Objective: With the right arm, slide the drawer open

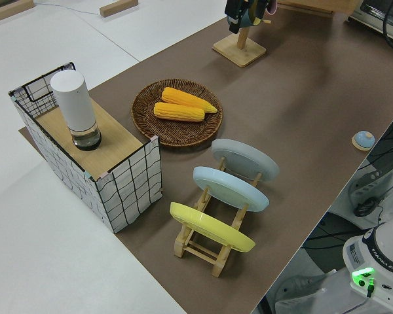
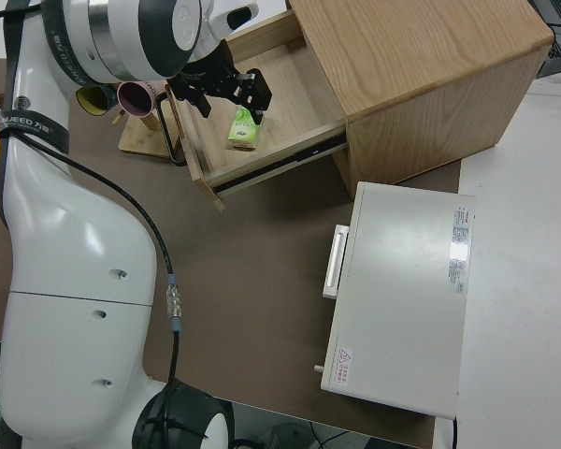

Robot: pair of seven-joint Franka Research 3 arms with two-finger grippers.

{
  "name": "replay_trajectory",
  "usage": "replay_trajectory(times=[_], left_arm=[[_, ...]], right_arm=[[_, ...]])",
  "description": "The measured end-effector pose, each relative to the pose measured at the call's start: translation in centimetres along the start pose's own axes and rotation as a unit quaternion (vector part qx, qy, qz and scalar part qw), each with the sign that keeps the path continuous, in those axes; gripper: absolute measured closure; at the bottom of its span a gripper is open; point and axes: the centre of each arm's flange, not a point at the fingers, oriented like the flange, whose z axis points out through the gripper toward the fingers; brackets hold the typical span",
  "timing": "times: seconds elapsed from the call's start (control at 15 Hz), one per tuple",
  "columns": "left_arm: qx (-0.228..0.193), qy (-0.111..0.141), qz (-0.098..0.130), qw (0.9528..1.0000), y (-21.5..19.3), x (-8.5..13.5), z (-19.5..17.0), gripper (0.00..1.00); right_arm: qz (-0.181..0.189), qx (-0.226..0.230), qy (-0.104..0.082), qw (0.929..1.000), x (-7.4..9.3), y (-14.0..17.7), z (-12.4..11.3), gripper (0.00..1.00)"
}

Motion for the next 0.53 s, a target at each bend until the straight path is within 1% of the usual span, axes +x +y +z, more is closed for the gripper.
replay_trajectory(times=[0.13,0.27,0.53], left_arm=[[0.000,0.000,0.000,1.0000,0.0,0.0,0.0,0.00],[0.000,0.000,0.000,1.0000,0.0,0.0,0.0,0.01],[0.000,0.000,0.000,1.0000,0.0,0.0,0.0,0.00]], right_arm=[[-0.040,0.011,-0.004,0.9992,0.0,1.2,0.3,0.01],[-0.065,0.016,-0.004,0.9977,0.1,2.4,0.4,0.01],[-0.071,0.016,-0.004,0.9973,0.2,2.5,0.8,0.01]])
